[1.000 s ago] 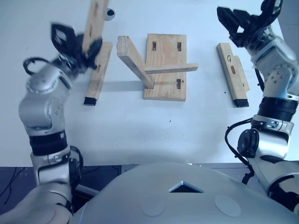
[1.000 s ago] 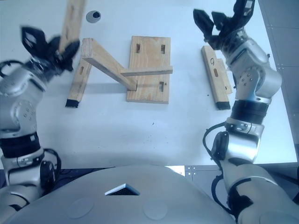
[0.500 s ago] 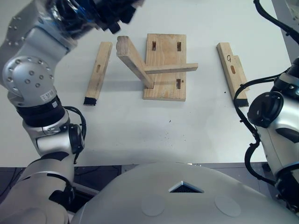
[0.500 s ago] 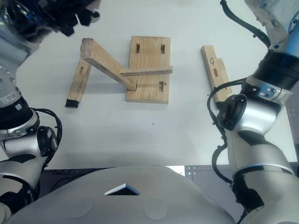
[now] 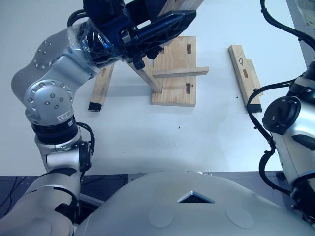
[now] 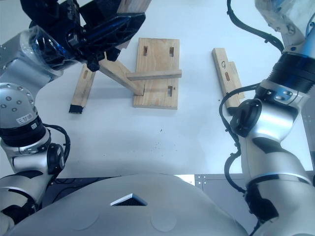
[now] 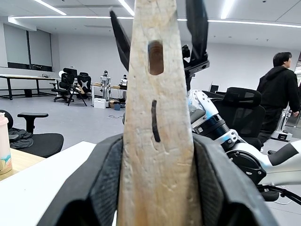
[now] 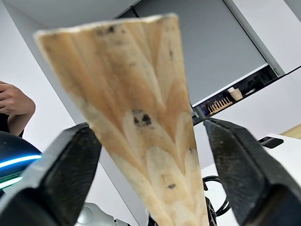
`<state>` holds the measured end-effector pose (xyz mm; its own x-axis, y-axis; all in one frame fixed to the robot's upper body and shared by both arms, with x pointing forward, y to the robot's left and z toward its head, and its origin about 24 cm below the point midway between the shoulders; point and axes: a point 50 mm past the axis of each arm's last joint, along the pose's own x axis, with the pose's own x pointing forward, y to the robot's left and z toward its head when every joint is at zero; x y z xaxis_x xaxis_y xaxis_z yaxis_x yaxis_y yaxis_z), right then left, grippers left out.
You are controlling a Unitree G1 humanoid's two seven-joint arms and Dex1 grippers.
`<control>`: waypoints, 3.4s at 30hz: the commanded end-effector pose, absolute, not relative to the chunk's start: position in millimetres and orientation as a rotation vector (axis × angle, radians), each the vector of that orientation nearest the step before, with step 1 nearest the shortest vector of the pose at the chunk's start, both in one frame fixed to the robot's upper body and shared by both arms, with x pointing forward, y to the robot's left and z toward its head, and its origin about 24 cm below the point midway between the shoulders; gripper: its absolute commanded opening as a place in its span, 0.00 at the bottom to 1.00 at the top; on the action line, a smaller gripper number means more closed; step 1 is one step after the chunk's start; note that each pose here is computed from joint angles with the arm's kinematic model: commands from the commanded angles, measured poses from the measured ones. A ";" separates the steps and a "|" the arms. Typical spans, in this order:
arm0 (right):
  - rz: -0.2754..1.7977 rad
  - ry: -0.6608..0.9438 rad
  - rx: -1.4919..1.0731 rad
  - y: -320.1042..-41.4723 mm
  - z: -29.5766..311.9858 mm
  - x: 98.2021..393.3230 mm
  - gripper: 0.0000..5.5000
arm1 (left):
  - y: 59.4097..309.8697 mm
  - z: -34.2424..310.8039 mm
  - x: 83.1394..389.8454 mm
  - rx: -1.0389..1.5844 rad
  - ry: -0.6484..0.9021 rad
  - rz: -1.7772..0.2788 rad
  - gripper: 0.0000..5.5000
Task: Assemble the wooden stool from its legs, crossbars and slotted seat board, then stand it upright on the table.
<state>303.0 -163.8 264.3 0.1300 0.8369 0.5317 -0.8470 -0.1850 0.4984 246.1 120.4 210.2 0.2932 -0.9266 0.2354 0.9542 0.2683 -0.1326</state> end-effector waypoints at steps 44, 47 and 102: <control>1.010 0.017 0.369 -199.4 166.5 303.6 0.38 | 172.7 227.0 270.6 -0.528 -0.171 -1.014 0.54; 1.032 0.042 0.360 -197.8 164.2 301.7 0.38 | 170.7 223.9 270.2 -0.530 -0.162 -1.012 0.54; 1.150 0.134 0.264 -205.4 178.4 293.5 0.38 | 168.1 205.6 270.5 -0.549 -0.128 -0.975 0.54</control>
